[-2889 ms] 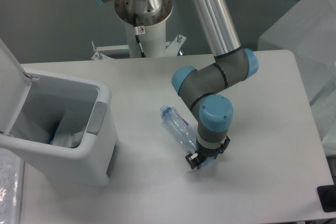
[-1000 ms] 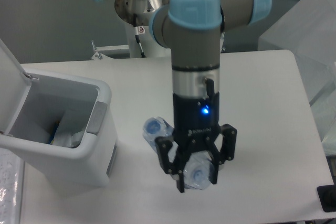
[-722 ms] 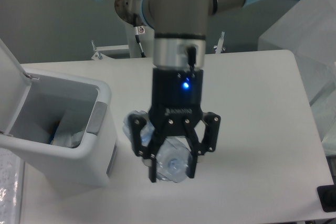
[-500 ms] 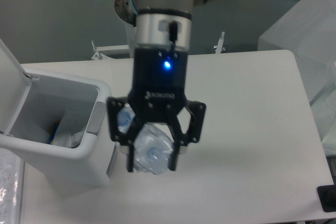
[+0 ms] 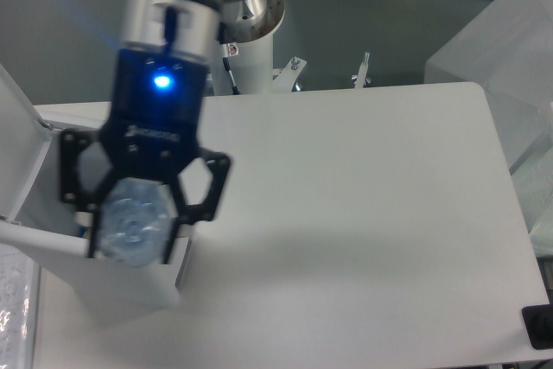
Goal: Place the trash in the trash can
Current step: 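Carry the bottle over the trash bin opening, then lower the bottle into the bin and open the gripper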
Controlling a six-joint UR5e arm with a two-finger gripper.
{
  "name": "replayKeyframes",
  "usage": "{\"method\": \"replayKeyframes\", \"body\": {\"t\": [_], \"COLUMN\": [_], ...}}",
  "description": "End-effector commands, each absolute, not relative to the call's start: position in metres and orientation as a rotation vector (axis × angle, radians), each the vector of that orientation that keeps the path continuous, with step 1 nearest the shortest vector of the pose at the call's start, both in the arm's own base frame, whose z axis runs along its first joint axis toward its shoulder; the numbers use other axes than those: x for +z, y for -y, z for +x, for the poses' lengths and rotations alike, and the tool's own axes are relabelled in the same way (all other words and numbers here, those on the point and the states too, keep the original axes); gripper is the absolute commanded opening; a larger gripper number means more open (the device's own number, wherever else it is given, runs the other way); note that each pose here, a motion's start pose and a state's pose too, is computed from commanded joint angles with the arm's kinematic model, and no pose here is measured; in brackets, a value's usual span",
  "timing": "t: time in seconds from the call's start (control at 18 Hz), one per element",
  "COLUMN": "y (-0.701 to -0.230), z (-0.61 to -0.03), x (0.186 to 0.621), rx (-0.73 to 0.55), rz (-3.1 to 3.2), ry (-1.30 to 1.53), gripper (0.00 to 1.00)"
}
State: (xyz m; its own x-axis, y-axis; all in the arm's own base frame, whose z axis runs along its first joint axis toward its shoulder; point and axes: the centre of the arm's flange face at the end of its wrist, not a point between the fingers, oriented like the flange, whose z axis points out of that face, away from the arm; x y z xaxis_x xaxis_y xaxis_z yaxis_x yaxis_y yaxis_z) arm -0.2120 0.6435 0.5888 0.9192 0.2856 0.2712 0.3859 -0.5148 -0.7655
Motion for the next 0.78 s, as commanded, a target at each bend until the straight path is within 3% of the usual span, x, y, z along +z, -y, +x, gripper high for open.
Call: {"method": "replayKeyframes", "body": {"t": [0.22,0.78], "y": [-0.642,-0.632], "z": [-0.185,-0.176], "x": [0.563,0.556], "rx": [-0.174,-0.185], "rz": [-2.199,-2.219], "ry": [0.464,0.466], "gripper": [0.59,0.66]}}
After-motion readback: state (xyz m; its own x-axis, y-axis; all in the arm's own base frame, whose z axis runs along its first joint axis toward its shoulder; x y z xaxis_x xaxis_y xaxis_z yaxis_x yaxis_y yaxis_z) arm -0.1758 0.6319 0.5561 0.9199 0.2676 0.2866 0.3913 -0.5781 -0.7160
